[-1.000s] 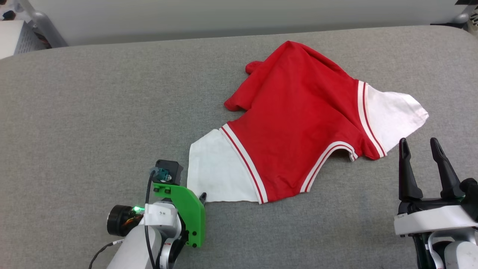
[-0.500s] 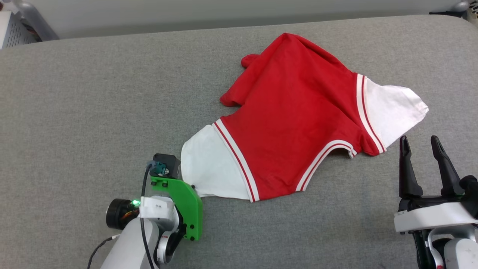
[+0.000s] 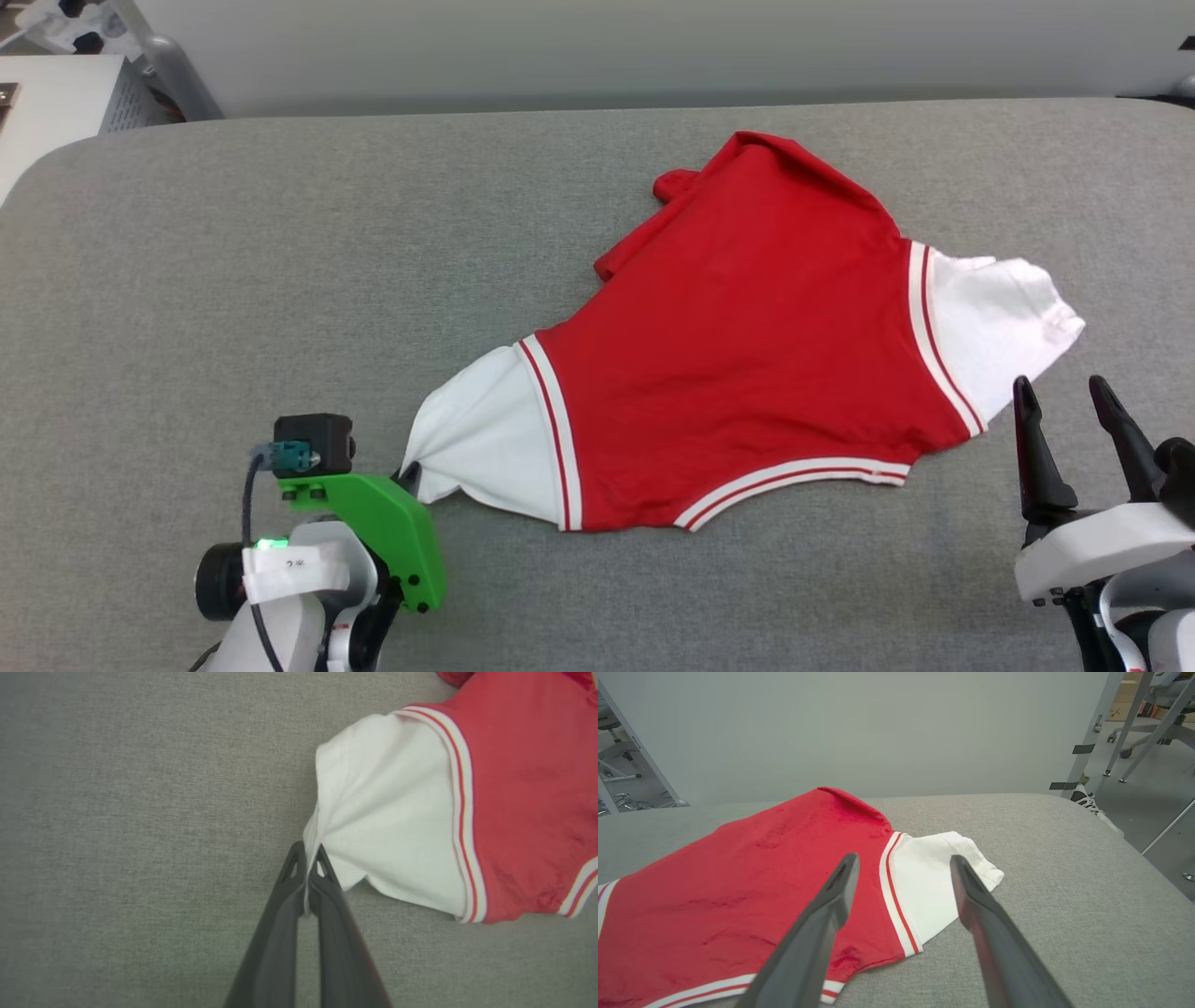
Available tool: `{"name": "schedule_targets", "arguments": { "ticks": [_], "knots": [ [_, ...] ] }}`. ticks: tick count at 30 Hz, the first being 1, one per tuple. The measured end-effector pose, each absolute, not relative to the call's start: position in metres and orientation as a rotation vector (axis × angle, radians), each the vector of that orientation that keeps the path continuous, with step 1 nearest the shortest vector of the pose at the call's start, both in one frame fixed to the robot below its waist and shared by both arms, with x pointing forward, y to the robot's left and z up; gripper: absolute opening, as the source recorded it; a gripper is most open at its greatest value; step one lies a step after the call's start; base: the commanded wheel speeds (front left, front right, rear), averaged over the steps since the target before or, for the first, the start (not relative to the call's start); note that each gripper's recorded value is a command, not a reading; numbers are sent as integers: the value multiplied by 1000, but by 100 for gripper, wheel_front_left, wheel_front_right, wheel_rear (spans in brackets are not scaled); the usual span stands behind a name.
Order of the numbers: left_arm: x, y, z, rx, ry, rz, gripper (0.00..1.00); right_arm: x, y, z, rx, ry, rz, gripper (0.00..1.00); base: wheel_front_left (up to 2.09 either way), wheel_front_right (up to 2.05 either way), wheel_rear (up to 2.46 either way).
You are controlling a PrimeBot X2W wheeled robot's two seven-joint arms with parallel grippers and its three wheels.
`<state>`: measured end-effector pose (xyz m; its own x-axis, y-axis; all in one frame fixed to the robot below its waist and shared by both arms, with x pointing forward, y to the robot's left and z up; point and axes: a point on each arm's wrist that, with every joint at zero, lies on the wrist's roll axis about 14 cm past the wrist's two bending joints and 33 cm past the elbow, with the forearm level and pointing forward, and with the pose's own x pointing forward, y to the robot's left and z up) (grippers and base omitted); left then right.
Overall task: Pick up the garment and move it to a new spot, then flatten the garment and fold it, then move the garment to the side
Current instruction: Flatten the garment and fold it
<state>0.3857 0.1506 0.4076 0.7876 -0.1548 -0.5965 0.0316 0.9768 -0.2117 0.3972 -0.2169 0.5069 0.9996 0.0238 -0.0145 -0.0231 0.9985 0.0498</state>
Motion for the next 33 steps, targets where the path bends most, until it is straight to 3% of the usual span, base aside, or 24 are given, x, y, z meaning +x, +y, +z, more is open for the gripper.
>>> {"name": "schedule_targets", "arguments": {
  "ticks": [10, 21, 33],
  "knots": [
    [374, 190, 442, -243, 561, 9, 0, 401, -223, 471, -8, 369, 47, 100, 0, 0, 0],
    [365, 188, 432, -237, 644, -32, 0, 429, -240, 443, -68, 816, 46, 100, 0, 0, 0],
    [364, 190, 418, -238, 696, -23, 0, 470, -252, 408, -129, 1023, 30, 100, 0, 0, 0]
  ]
}}
